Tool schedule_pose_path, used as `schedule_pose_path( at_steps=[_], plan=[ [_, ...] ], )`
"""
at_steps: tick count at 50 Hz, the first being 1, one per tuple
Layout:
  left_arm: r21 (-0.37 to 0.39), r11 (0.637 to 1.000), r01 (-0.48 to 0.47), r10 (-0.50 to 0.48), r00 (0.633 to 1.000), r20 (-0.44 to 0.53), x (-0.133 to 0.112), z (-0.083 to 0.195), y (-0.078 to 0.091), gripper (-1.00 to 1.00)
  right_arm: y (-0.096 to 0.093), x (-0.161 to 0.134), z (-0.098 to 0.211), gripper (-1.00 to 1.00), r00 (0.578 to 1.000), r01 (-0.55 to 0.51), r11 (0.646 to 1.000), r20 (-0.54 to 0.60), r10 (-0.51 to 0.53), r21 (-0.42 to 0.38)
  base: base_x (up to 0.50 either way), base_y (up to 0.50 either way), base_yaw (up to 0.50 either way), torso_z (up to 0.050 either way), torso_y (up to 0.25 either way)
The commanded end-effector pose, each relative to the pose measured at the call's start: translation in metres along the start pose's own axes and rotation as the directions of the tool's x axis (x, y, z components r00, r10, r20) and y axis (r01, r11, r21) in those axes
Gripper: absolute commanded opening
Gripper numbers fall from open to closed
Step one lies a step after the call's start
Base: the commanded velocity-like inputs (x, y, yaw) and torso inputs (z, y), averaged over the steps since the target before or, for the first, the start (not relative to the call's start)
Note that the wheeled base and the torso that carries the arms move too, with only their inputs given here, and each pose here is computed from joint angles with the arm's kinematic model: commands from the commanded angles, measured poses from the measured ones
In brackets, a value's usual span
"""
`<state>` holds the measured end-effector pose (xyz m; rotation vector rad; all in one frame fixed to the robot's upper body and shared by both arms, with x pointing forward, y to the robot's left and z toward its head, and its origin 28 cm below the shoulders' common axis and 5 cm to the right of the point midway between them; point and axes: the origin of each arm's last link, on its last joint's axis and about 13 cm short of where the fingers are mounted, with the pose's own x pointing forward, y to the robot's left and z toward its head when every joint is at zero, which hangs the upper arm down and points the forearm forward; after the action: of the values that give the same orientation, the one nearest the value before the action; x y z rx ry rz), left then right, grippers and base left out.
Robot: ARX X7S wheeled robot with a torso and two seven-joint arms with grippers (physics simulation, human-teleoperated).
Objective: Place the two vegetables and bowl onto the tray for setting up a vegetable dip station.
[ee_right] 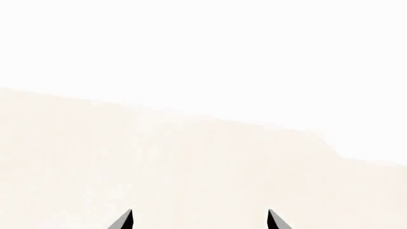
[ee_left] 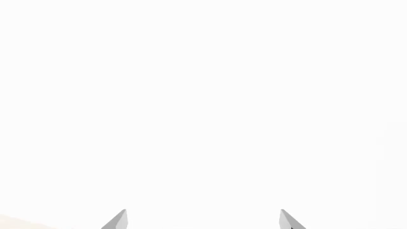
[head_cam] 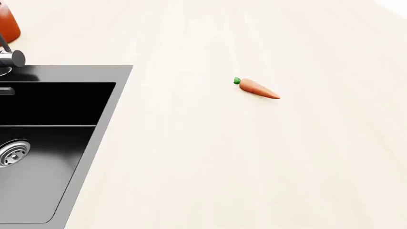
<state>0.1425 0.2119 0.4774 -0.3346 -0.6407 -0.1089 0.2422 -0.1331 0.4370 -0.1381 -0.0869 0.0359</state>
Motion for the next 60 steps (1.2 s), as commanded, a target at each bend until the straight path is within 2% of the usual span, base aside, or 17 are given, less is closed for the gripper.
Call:
schedule_pose_path(
  at_steps=[1,3,4,5,12,13,17,18,19,22,23,26,30,34,43,50,60],
  plan=[
    [0.006,1.0,-0.002,0.002,1.0,0.004,0.0,0.0,0.0,1.0,-0.028,0.038,-0.022,1.0,0.967,-0.214,0.973,-0.125,0.223,0.082,0.0,0.0,0.0,0.0,0.0],
    [0.005,1.0,-0.001,0.001,1.0,0.0,0.0,0.0,0.0,1.0,-0.034,0.044,-0.028,1.0,0.967,-0.187,0.982,-0.171,0.188,0.024,0.0,0.0,0.0,0.0,0.0],
    [0.006,1.0,-0.001,0.001,1.0,0.0,0.0,-0.001,0.0,1.0,-0.037,0.048,-0.03,1.0,0.96,-0.217,0.973,-0.16,0.228,0.084,0.0,0.0,0.0,0.0,0.0],
    [0.005,1.0,0.0,0.0,1.0,-0.002,0.0,-0.001,0.0,1.0,-0.041,0.053,-0.034,1.0,0.959,-0.213,0.976,-0.179,0.219,0.053,0.0,0.0,0.0,0.0,0.0],
    [0.009,1.0,0.004,-0.004,1.0,-0.008,0.0,-0.003,0.0,1.0,-0.058,0.069,-0.05,1.0,0.946,-0.23,0.971,-0.218,0.239,0.063,0.0,0.0,0.0,0.0,0.0],
    [0.01,1.0,0.003,-0.003,1.0,-0.008,0.0,-0.004,0.0,1.0,-0.06,0.071,-0.054,1.0,0.936,-0.291,0.956,-0.21,0.281,-0.018,0.0,0.0,0.0,0.0,0.0],
    [0.011,1.0,0.007,-0.007,1.0,-0.011,0.001,-0.005,-0.001,1.0,-0.064,0.076,-0.057,1.0,0.917,-0.323,0.946,-0.242,0.318,0.023,0.0,0.0,0.0,0.0,0.0],
    [0.012,1.0,0.009,-0.008,1.0,-0.012,0.0,-0.005,-0.001,1.0,-0.064,0.08,-0.057,1.0,0.902,-0.351,0.928,-0.22,0.371,0.129,0.0,0.0,0.0,0.0,0.0],
    [0.012,1.0,0.011,-0.01,1.0,-0.013,0.0,-0.005,-0.001,1.0,-0.067,0.083,-0.057,1.0,0.898,-0.353,0.922,-0.218,0.382,0.158,0.0,0.0,0.0,0.0,0.0],
    [0.015,1.0,0.007,-0.007,1.0,-0.011,0.001,-0.004,-0.001,1.0,-0.072,0.09,-0.058,1.0,0.919,-0.322,0.93,-0.18,0.352,0.176,0.0,0.0,0.0,0.0,0.0],
    [0.014,1.0,0.006,-0.005,1.0,-0.011,0.001,-0.004,0.0,1.0,-0.073,0.092,-0.058,1.0,0.924,-0.337,0.937,-0.156,0.348,0.092,0.0,0.0,0.0,0.0,0.0],
    [0.014,1.0,0.01,-0.01,1.0,-0.013,0.0,-0.005,-0.001,1.0,-0.072,0.095,-0.067,1.0,0.897,-0.375,0.923,-0.217,0.384,0.086,0.0,0.0,0.0,0.0,0.0],
    [0.016,1.0,0.016,-0.016,1.0,-0.015,-0.001,-0.005,-0.002,1.0,-0.073,0.097,-0.075,1.0,0.89,-0.398,0.913,-0.202,0.409,0.093,0.0,0.0,0.0,0.0,0.0],
    [0.017,1.0,0.014,-0.014,1.0,-0.017,-0.001,-0.006,-0.002,1.0,-0.071,0.094,-0.082,1.0,0.852,-0.431,0.883,-0.239,0.465,0.185,0.0,0.0,0.0,0.0,0.0],
    [0.02,1.0,0.019,-0.019,1.0,-0.017,-0.002,-0.006,-0.002,1.0,-0.063,0.101,-0.099,1.0,0.798,-0.458,0.864,-0.33,0.503,0.21,0.0,0.0,0.0,0.0,0.0],
    [0.017,1.0,0.015,-0.015,1.0,-0.017,-0.002,-0.006,-0.002,1.0,-0.055,0.104,-0.107,1.0,0.767,-0.47,0.835,-0.336,0.547,0.287,0.0,0.0,0.0,0.0,0.0],
    [0.016,1.0,0.017,-0.017,1.0,-0.019,-0.002,-0.006,-0.002,1.0,-0.043,0.111,-0.122,1.0,0.702,-0.526,0.794,-0.372,0.608,0.306,0.0,0.0,0.0,0.0,0.0]
  ],
)
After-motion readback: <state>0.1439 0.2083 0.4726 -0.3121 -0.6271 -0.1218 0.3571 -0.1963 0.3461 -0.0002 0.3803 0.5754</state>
